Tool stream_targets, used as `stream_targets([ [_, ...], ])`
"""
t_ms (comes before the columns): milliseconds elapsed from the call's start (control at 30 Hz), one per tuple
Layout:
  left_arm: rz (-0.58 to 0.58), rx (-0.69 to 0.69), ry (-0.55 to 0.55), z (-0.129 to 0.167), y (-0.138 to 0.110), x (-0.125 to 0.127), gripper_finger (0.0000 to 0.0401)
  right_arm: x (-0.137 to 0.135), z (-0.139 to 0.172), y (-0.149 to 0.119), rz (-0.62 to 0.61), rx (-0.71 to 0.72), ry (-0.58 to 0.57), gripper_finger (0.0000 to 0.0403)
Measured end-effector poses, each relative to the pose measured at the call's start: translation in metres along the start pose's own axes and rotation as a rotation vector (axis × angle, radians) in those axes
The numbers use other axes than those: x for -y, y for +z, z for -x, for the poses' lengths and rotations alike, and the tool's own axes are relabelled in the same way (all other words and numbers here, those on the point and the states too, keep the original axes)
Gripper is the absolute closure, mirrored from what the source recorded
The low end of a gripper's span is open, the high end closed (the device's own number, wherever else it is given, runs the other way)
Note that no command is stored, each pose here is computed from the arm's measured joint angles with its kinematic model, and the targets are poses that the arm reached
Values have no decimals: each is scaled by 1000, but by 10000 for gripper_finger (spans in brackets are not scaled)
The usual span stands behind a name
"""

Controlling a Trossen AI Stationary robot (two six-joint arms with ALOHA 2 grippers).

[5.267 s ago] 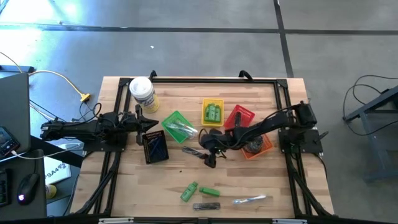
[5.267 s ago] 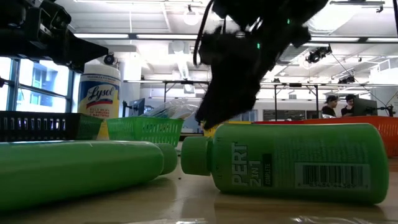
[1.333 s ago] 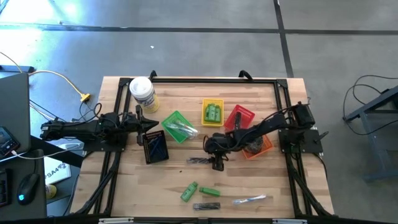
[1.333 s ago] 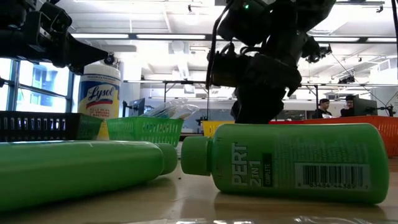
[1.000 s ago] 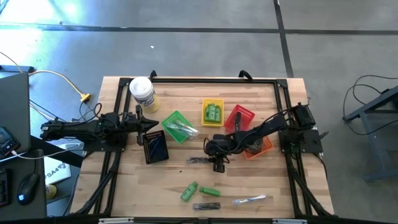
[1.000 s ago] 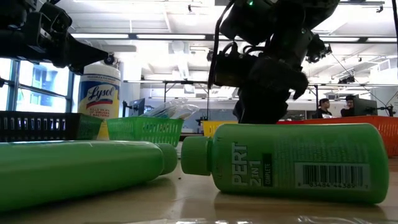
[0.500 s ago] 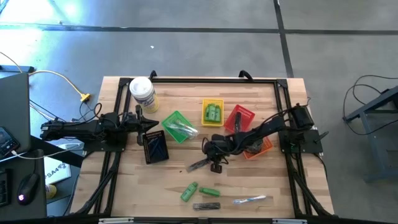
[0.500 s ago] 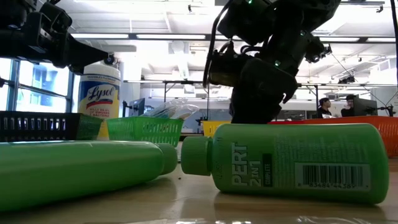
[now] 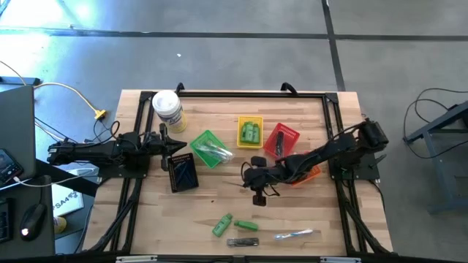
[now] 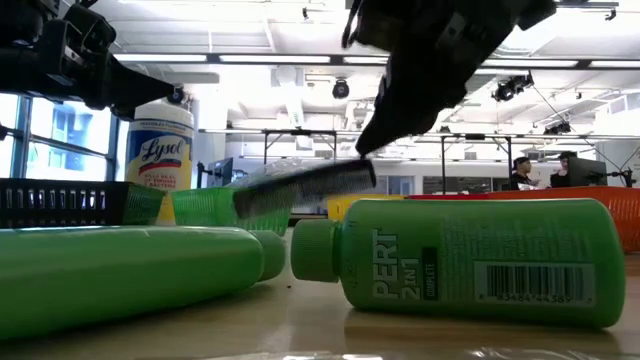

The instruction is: Pick & Place Travel size toiletries

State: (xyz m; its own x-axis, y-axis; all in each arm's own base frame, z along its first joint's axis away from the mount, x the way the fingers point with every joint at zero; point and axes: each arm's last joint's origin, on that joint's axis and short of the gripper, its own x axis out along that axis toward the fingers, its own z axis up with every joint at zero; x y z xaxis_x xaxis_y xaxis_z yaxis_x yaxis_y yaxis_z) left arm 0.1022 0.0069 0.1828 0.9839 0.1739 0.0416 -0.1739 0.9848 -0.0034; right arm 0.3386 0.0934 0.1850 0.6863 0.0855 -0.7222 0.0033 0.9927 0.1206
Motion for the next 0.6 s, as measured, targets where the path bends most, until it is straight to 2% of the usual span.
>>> stream_targets([
  [600, 16, -3, -14, 0, 0, 0, 401, -7, 13, 0, 15, -6, -8, 401],
])
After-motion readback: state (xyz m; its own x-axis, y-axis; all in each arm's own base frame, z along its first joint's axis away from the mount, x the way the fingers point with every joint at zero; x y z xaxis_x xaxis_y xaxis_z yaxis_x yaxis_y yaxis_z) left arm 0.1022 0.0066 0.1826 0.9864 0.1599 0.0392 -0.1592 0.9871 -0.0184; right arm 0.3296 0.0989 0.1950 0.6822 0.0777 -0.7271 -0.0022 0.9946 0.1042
